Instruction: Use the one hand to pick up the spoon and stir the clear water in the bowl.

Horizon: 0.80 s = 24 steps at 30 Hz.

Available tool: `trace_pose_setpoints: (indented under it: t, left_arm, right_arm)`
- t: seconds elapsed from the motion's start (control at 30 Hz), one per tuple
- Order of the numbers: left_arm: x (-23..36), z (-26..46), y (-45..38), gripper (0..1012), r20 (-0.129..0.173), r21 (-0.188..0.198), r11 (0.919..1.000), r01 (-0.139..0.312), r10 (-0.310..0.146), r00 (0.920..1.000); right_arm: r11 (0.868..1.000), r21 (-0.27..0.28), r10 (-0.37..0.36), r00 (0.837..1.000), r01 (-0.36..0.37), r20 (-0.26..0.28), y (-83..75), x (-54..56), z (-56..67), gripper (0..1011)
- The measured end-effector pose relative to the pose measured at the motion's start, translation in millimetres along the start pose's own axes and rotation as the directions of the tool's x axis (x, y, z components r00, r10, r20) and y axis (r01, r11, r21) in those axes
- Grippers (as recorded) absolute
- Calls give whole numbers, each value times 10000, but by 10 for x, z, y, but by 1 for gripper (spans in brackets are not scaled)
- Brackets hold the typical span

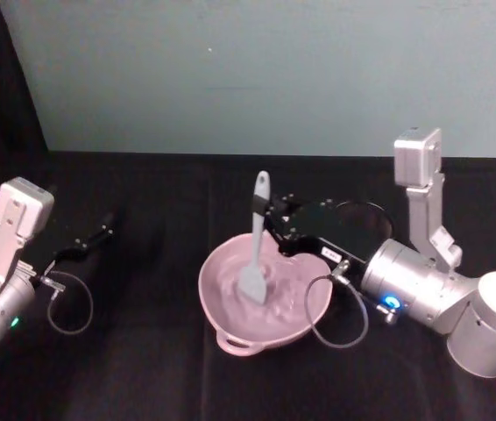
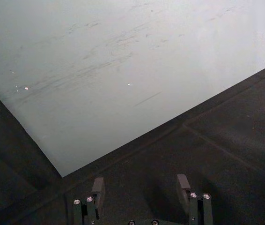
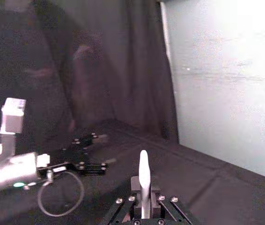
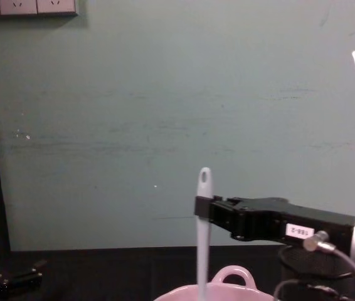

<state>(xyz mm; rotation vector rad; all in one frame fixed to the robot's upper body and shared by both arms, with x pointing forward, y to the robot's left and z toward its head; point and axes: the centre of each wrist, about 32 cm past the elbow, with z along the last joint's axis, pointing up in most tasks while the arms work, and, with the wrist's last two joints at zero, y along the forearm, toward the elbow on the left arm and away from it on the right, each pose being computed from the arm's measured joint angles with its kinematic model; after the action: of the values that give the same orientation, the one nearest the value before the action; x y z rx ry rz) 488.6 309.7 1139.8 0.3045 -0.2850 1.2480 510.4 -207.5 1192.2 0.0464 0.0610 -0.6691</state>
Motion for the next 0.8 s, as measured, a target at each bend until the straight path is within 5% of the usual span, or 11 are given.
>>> trace_pose_setpoints:
  t: [0.37, 0.8]
  left_arm:
    - [0, 0, 0, 1005, 0, 0, 10000, 0, 0, 10000]
    - [0, 0, 0, 1005, 0, -1, 10000, 1, -1, 10000]
  right_arm:
    - [9993, 332, 208, 9982, -190, -558, 186, -9, -55, 110]
    - [9944, 294, -1001, 9937, 1016, -497, 194, 259, -67, 110]
